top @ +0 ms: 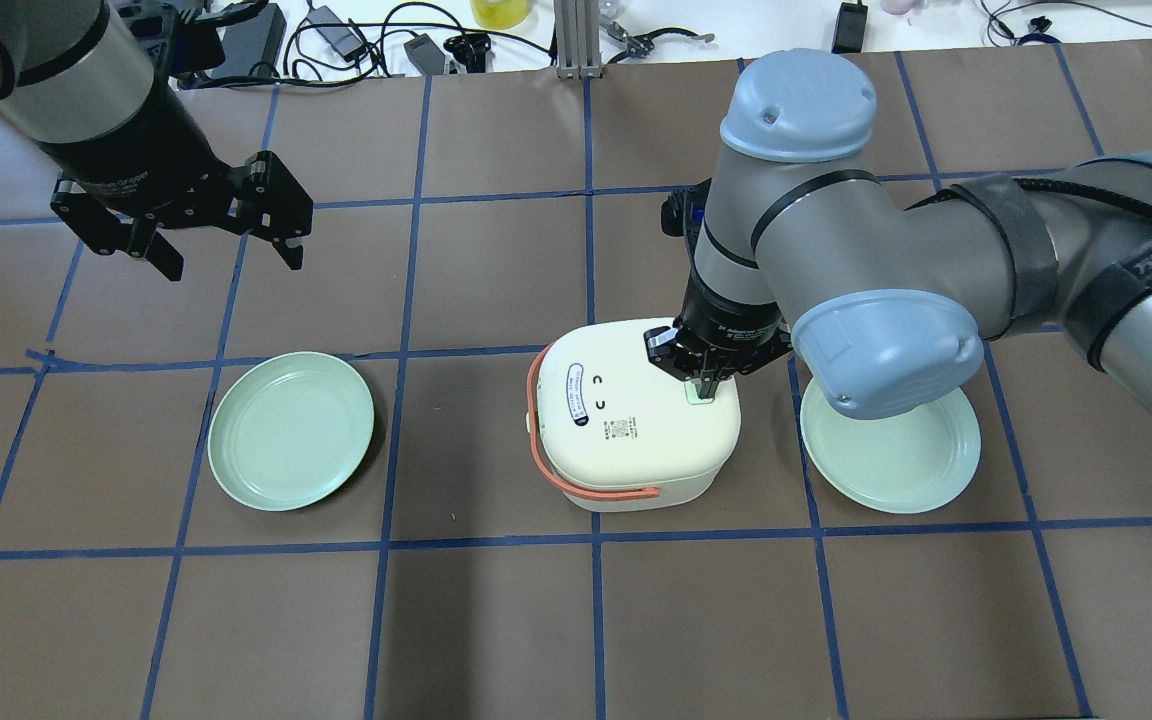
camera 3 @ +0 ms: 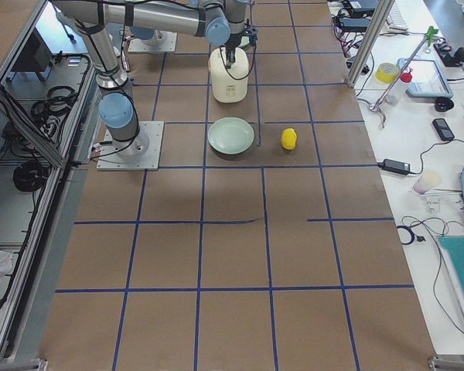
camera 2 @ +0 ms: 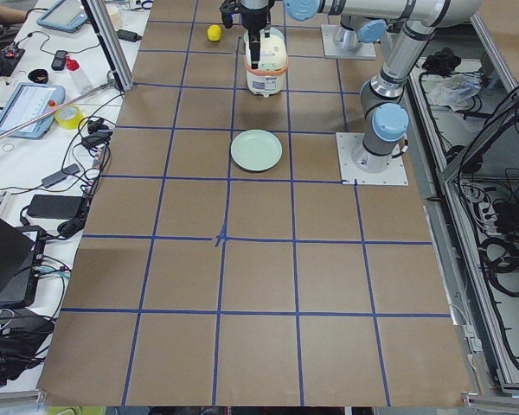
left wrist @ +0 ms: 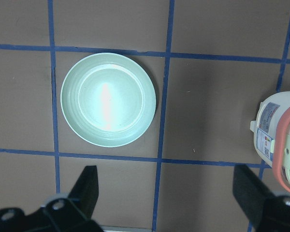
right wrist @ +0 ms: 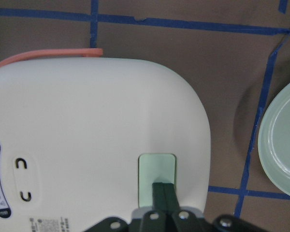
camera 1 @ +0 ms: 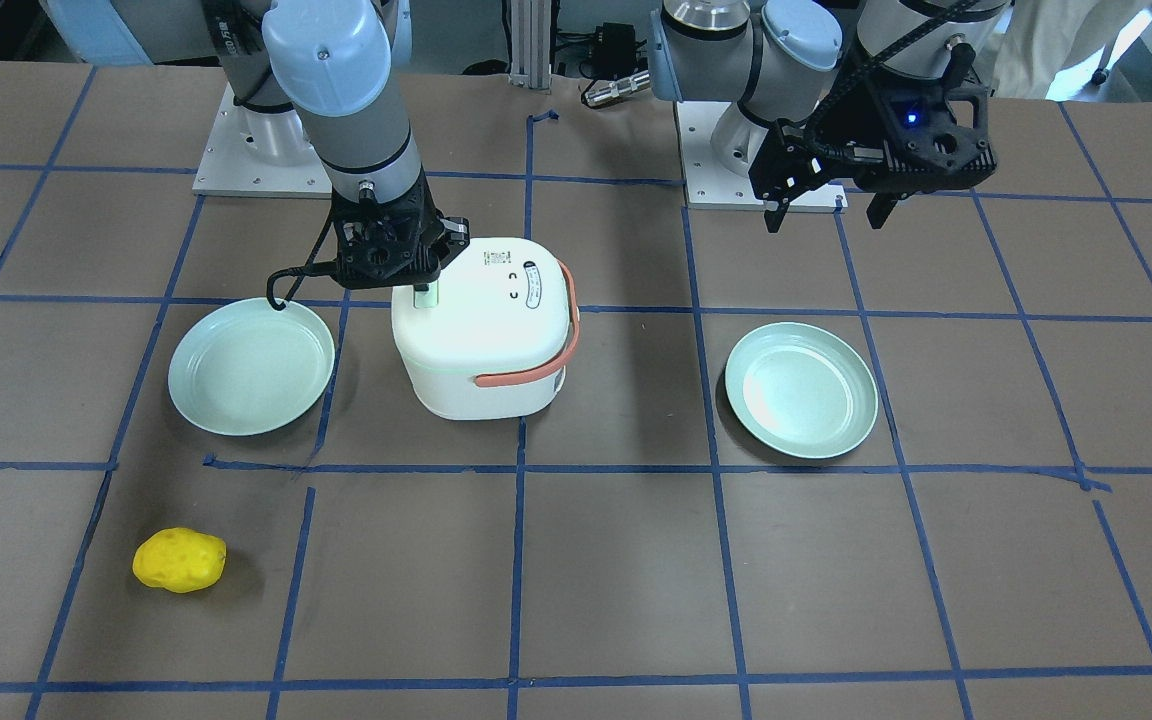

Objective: Press rice cooker button

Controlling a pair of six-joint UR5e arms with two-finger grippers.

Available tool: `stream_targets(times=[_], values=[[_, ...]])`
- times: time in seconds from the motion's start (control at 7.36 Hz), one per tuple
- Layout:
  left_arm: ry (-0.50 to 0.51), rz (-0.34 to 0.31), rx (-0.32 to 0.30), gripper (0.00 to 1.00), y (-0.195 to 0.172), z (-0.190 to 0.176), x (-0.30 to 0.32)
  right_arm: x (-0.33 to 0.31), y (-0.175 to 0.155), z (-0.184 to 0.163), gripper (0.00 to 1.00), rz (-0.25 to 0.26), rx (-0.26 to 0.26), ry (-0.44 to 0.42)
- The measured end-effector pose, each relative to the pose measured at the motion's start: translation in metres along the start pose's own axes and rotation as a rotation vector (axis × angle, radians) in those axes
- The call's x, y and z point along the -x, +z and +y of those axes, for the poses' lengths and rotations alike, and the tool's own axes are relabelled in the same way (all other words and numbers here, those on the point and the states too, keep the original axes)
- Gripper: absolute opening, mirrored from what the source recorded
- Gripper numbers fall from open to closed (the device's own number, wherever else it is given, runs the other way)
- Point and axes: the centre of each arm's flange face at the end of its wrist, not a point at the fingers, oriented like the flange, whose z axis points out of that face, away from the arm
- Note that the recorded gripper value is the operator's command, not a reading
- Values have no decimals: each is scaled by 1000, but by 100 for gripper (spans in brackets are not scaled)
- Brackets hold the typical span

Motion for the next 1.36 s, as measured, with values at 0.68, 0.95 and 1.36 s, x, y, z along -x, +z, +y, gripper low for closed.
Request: stream_targets(times=[0.68, 0.95, 1.36], values=[[0, 0, 0, 100, 0, 0, 0, 0, 1, 0, 11, 0, 1, 0], [1, 0, 0, 100, 0, 0, 0, 0, 1, 0, 89, 0, 1, 0], [0, 0, 0, 100, 0, 0, 0, -2, -21, -10, 100, 5, -56, -4]])
